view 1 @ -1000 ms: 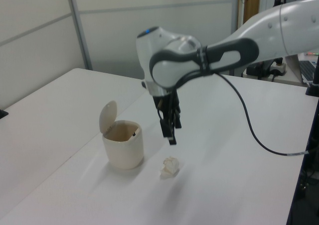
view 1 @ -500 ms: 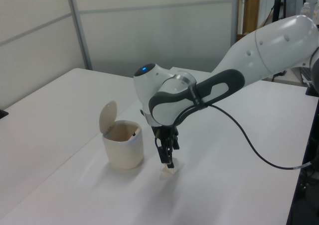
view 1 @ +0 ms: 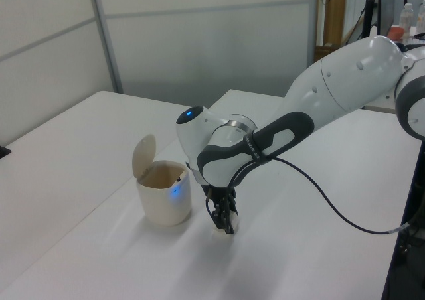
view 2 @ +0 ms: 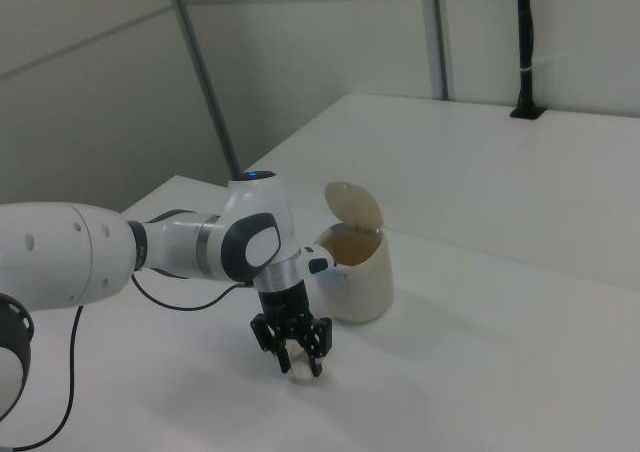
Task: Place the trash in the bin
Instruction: 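Lift the paper ball and carry it over the bin opening, then lower into the bin and open the gripper to drop the ball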
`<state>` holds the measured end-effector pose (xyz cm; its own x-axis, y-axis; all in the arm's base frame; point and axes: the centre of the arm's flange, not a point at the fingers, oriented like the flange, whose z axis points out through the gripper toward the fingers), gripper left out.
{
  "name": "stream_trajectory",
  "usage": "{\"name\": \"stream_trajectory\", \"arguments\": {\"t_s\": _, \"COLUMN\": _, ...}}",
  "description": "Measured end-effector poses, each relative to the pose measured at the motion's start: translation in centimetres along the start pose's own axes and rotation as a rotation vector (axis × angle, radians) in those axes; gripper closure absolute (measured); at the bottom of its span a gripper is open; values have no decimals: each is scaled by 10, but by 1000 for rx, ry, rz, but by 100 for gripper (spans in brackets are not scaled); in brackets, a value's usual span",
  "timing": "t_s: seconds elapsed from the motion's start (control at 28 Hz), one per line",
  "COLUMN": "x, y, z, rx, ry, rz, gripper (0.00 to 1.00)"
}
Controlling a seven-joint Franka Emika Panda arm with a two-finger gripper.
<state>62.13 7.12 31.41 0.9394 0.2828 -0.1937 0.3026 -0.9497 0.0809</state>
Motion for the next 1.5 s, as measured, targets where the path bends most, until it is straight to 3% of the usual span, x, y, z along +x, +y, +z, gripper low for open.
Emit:
{"name": "stream_trajectory", "arguments": {"t_s": 0.11, "x": 0, "y": 0, "z": -1, "rx": 0, "ry": 2, "rz": 0, "gripper": 49}}
{"name": "stream_trajectory", "arguments": {"t_s": 0.25, "x": 3, "y": 2, "z": -8, "rx": -3, "ry": 17, "rz": 5, "gripper": 60}}
{"name": "stream_trajectory", "arguments": {"t_s": 0.46, "x": 7, "y": 8, "z": -50, "rx": -16, "ry": 96, "rz": 31, "gripper": 60}}
{"name": "stream_trajectory", "arguments": {"t_s": 0.68, "x": 8, "y": 15, "z": -117, "rx": -32, "ry": 219, "rz": 71, "gripper": 62}}
{"name": "stream_trajectory", "arguments": {"t_s": 0.82, "x": 13, "y": 19, "z": -152, "rx": -43, "ry": 337, "rz": 98, "gripper": 63}}
{"name": "stream_trajectory", "arguments": {"t_s": 1.0, "x": 26, "y": 20, "z": -168, "rx": -39, "ry": 501, "rz": 168, "gripper": 63}}
{"name": "stream_trajectory", "arguments": {"t_s": 1.14, "x": 38, "y": 20, "z": -164, "rx": -25, "ry": 580, "rz": 223, "gripper": 50}}
{"name": "stream_trajectory", "arguments": {"t_s": 1.29, "x": 44, "y": 19, "z": -153, "rx": -17, "ry": 581, "rz": 244, "gripper": 31}}
{"name": "stream_trajectory", "arguments": {"t_s": 1.5, "x": 45, "y": 20, "z": -150, "rx": -10, "ry": 574, "rz": 268, "gripper": 10}}
